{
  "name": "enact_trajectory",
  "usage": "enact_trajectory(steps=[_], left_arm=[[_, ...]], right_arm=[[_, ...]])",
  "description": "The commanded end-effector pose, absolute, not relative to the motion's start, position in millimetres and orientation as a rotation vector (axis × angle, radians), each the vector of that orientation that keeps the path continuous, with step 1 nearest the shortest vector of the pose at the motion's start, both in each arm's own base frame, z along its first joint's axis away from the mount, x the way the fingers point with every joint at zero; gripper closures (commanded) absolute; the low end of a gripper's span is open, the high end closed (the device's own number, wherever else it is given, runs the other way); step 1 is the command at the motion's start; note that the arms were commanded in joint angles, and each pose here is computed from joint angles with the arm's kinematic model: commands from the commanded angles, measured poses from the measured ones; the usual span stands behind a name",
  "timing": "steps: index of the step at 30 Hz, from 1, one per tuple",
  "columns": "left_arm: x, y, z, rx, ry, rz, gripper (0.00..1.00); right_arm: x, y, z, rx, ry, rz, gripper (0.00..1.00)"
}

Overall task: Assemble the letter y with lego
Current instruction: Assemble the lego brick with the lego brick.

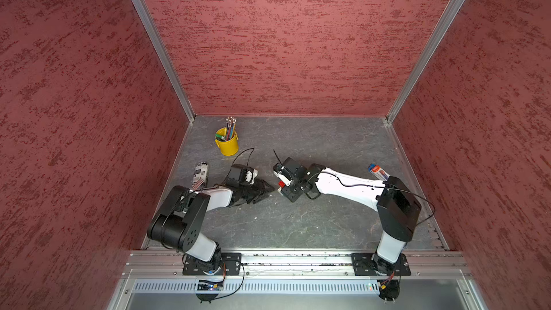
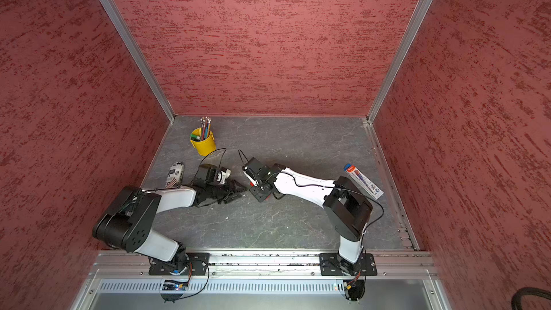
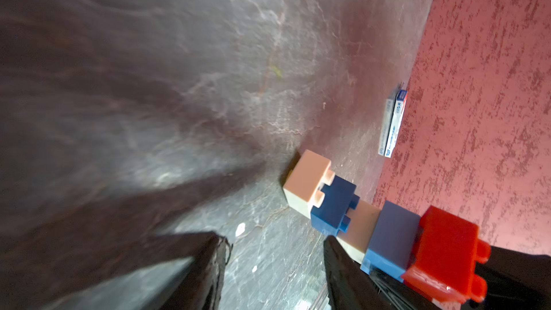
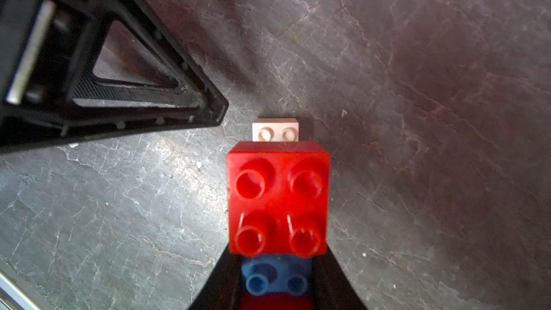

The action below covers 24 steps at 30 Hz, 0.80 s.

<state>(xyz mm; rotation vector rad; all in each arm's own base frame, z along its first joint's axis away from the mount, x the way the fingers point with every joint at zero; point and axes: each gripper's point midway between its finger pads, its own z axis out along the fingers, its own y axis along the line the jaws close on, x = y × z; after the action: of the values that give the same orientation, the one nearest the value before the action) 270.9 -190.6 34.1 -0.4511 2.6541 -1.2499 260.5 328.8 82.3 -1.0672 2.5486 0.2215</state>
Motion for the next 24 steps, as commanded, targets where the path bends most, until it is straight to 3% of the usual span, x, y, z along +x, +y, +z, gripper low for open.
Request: enact_trajectory(steps=[1,24], left_arm=[[260,-172,20,-0.539,2.715,-1.135,0.44],[256,-166,19,-0.581,2.696,-1.160,0.44]], right_arm=[[262,327,84,-1.073,2.557,0.201,0.74],[269,339,103,-1.002,2.483,0.291,0.74]])
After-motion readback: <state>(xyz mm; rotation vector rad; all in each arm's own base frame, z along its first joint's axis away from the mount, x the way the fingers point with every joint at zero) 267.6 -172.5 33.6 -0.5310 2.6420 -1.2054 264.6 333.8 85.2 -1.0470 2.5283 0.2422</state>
